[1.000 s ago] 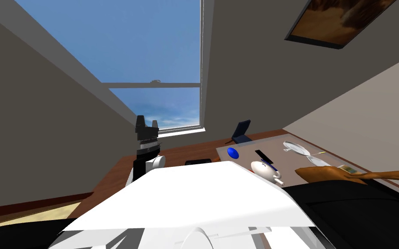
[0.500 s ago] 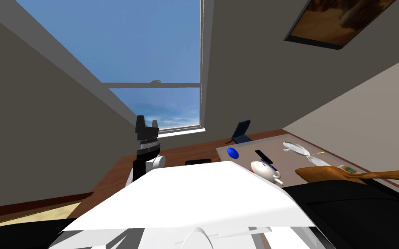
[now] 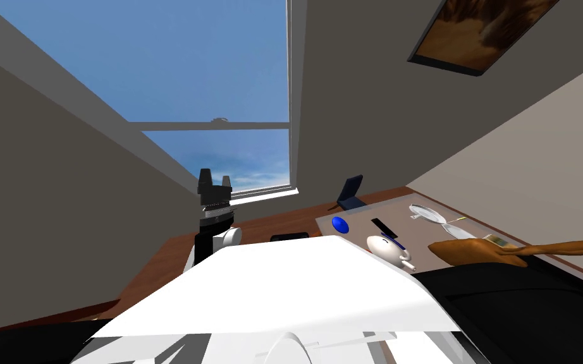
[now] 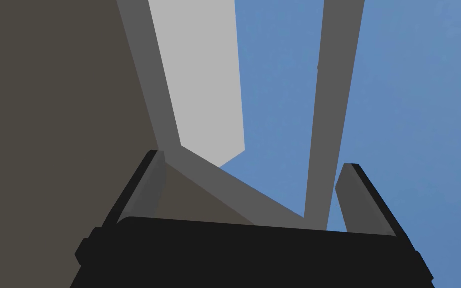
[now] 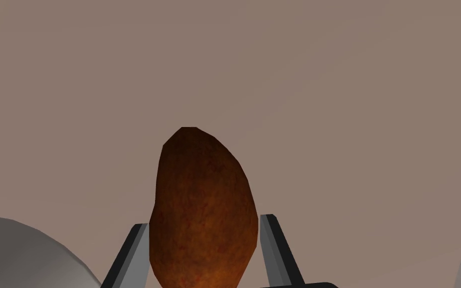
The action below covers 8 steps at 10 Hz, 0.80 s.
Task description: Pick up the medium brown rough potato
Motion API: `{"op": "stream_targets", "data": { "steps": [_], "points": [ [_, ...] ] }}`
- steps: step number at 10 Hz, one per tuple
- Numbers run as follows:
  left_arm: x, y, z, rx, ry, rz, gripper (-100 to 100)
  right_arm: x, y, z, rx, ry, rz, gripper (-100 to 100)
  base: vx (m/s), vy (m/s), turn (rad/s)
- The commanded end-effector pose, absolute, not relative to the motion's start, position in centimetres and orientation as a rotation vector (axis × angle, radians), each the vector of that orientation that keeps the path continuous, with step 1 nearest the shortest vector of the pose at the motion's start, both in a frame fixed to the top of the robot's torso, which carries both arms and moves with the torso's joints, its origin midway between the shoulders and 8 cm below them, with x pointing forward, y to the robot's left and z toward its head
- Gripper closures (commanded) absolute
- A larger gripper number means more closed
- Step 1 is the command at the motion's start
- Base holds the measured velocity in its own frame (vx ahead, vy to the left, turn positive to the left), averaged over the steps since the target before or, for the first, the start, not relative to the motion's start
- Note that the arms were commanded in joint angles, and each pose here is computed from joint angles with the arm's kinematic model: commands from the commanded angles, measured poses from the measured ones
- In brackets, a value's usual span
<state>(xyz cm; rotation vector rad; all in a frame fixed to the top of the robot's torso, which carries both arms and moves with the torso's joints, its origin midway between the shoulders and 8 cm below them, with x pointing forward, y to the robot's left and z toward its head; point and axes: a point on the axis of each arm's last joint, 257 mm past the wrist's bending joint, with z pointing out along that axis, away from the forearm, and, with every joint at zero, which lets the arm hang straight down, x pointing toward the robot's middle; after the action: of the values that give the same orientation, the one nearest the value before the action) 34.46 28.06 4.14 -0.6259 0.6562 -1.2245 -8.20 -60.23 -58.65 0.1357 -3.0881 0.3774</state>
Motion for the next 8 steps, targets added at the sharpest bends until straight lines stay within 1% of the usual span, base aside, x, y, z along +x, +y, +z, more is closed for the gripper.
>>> {"op": "stream_targets", "data": {
  "steps": [1, 5, 8],
  "points": [
    [34.46, 28.06, 4.14, -0.626, 0.656, -1.225, 0, -8.63, -60.56, -58.28, 0.152, -3.089, 0.377, 100, 0.073, 0.009, -0.098],
    [34.46, 28.06, 4.14, -0.626, 0.656, -1.225, 0, -8.86, -60.78, -58.06, 0.193, -3.087, 0.376, 100, 0.033, 0.009, -0.045],
    [34.46, 28.06, 4.14, -0.626, 0.656, -1.224, 0, -9.30, -61.23, -57.59, 0.228, -3.088, 0.377, 100, 0.062, 0.015, -0.083]
  ]
}}
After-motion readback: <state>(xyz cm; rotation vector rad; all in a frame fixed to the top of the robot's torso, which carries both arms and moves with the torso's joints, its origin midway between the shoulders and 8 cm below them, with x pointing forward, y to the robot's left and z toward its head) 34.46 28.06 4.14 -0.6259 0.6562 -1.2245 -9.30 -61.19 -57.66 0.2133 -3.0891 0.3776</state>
